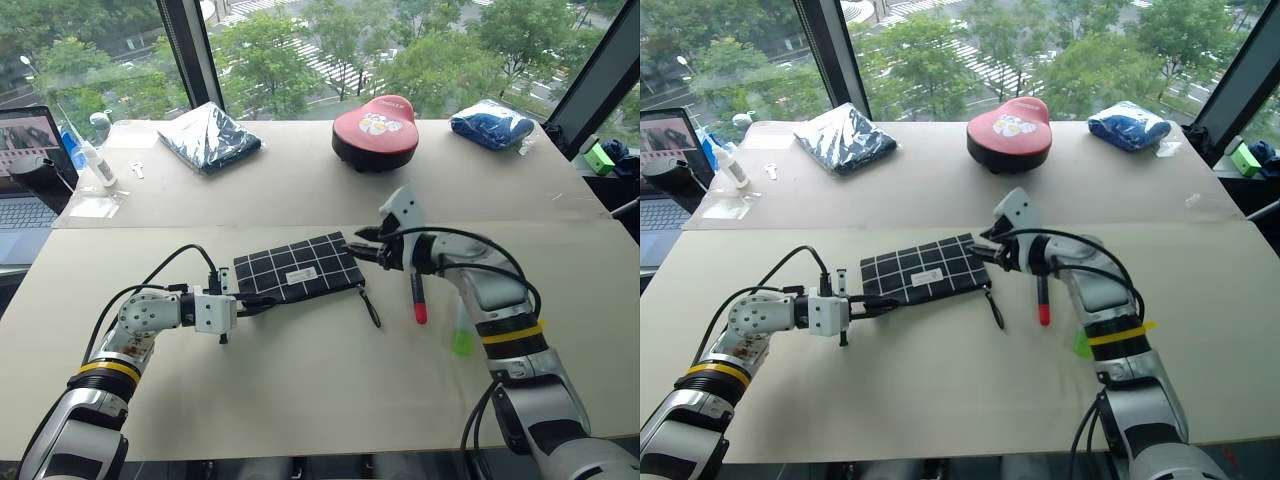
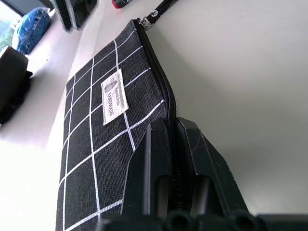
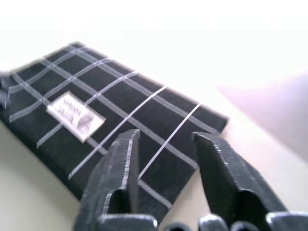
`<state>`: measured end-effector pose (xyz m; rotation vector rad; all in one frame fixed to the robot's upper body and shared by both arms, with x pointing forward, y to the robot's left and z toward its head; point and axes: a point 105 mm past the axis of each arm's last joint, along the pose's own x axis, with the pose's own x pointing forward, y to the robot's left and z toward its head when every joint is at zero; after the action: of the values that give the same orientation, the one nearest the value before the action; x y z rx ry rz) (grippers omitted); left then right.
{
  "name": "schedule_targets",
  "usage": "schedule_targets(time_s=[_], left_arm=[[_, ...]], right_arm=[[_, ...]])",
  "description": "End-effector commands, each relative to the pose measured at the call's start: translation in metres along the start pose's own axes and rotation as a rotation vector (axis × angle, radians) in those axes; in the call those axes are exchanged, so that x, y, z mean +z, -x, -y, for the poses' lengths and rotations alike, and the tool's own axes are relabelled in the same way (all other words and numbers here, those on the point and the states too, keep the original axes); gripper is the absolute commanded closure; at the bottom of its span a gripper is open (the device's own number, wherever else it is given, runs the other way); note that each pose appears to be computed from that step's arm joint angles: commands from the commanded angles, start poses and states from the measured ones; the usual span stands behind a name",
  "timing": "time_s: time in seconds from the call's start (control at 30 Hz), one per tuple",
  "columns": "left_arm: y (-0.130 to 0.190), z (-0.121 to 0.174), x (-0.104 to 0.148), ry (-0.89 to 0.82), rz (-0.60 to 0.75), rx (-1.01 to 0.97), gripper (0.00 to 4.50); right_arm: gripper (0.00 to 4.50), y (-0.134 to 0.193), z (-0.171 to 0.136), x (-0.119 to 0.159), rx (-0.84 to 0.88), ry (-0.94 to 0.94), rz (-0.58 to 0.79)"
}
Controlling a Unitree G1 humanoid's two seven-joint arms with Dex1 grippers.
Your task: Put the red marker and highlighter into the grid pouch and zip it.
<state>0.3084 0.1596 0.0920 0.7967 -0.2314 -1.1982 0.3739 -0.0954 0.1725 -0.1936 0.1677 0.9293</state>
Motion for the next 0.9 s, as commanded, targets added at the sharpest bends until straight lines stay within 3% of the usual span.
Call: schedule_targets(time_s=[0.03,0.23,0.53,0.9], left_arm=[[0.000,-0.024,0.016,0.131,0.078,0.133,4.50],[-0.005,-0.040,0.032,0.322,0.148,0.211,4.50],[-0.008,-0.038,0.027,0.350,0.149,0.208,4.50],[-0.010,-0.037,0.027,0.360,0.167,0.226,4.50]], right_arm=[[0.71,0.028,-0.012,0.030,0.120,-0.091,0.088],[0.71,0.064,0.002,0.032,0.011,-0.062,0.062],[0.71,0.036,0.002,-0.015,-0.128,-0.065,-0.096],[0.71,0.016,0.013,-0.024,-0.197,-0.074,-0.121]])
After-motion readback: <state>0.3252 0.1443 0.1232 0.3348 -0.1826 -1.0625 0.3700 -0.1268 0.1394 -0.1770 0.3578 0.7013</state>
